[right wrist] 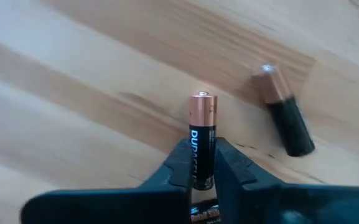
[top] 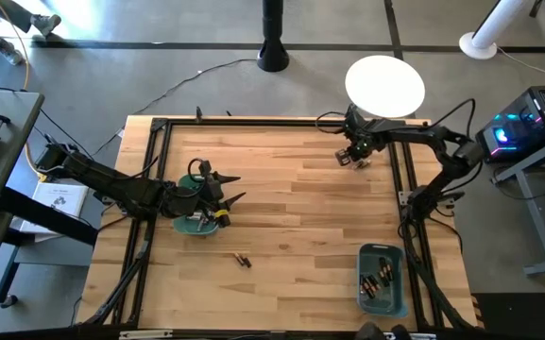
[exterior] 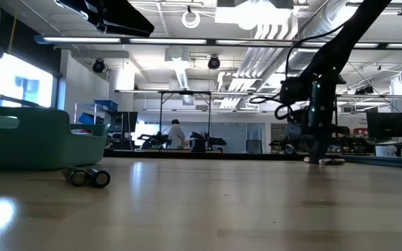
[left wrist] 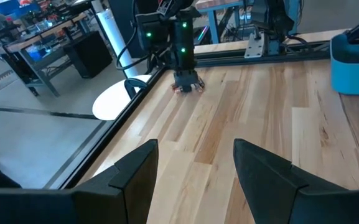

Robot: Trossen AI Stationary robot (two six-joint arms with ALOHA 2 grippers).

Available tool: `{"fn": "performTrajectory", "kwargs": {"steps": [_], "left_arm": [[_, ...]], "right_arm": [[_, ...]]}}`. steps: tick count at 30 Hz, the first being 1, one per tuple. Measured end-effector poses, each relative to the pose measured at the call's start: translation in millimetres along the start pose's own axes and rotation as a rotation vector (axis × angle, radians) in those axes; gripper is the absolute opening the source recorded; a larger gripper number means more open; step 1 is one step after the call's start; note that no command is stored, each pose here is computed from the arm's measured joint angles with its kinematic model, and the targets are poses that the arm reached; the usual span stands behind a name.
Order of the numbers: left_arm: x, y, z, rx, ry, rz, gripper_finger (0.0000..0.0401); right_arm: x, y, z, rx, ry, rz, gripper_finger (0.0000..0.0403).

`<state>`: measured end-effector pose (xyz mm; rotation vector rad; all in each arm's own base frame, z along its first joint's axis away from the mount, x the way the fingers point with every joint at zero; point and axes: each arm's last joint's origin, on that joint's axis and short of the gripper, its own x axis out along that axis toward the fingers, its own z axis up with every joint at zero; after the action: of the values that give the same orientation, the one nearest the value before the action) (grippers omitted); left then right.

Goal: Sort batteries
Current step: Put the black battery into the blue bin

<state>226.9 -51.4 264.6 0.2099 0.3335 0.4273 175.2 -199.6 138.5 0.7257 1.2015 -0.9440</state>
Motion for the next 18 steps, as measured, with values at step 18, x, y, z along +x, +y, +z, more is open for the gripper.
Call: {"fn": "performTrajectory", "kwargs": {"steps": [18], "left_arm": [[-0.1,-0.1,-0.5,-0.023,0.004,-0.001,0.0200]], "right_arm": [[-110.6,107.8,-102.3,-0.344,-0.258,0.198,0.0017]]}}
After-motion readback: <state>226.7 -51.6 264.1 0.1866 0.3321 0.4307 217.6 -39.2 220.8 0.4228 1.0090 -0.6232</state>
